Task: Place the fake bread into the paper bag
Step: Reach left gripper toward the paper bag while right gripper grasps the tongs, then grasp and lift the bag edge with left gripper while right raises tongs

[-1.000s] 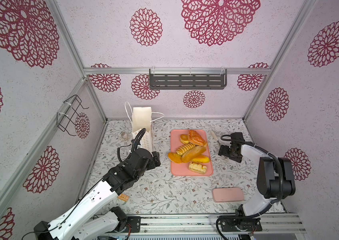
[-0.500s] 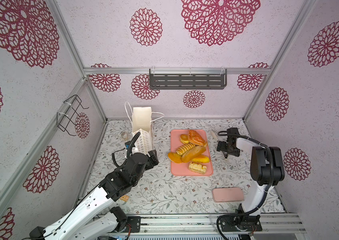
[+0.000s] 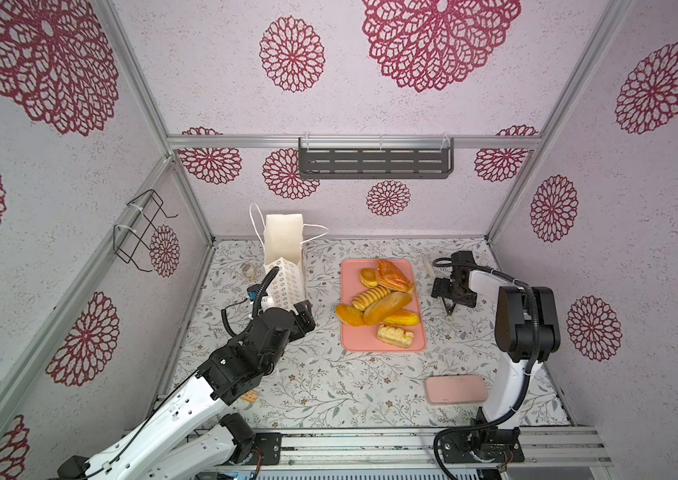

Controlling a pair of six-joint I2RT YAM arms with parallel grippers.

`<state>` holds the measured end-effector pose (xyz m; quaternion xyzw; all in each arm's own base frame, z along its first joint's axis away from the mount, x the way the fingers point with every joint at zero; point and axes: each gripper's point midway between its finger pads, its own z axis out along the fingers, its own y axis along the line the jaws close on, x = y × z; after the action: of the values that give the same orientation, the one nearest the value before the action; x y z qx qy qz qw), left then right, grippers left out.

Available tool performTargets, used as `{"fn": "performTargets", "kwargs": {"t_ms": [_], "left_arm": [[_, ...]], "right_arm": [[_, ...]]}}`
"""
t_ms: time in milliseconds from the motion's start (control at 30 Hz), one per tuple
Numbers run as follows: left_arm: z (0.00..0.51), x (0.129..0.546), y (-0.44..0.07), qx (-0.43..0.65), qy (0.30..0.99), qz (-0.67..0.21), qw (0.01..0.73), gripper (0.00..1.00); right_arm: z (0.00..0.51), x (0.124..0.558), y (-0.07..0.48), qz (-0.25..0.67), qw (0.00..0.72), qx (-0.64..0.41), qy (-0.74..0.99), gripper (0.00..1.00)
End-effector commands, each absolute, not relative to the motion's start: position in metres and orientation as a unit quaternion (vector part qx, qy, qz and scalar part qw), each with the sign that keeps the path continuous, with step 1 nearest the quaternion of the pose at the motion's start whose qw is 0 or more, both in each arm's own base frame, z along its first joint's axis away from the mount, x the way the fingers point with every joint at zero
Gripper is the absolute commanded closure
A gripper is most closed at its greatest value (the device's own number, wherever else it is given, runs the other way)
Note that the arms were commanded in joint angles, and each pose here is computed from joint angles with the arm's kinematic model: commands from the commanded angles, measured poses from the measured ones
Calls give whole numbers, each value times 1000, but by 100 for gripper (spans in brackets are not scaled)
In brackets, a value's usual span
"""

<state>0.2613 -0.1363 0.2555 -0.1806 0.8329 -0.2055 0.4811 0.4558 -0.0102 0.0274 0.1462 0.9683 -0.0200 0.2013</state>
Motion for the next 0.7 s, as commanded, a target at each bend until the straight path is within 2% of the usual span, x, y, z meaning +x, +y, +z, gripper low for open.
{"fn": "performTargets", "kwargs": {"t_ms": [0, 200, 433, 667], "left_arm": [[255, 260, -135, -190, 829, -205, 485, 5], [256, 260, -134, -192, 827, -206, 486, 5], [256, 257, -129, -195, 826, -204, 487, 5], [260, 257, -126, -192, 827, -195, 492, 2]], "right_arm": [[34, 461, -10, -25, 205, 136, 969, 5], [30, 466, -8, -19, 203, 139, 969, 13], [31, 465, -9, -19, 208, 146, 967, 35], [66, 461, -9, -10, 251, 151, 956, 51]]}}
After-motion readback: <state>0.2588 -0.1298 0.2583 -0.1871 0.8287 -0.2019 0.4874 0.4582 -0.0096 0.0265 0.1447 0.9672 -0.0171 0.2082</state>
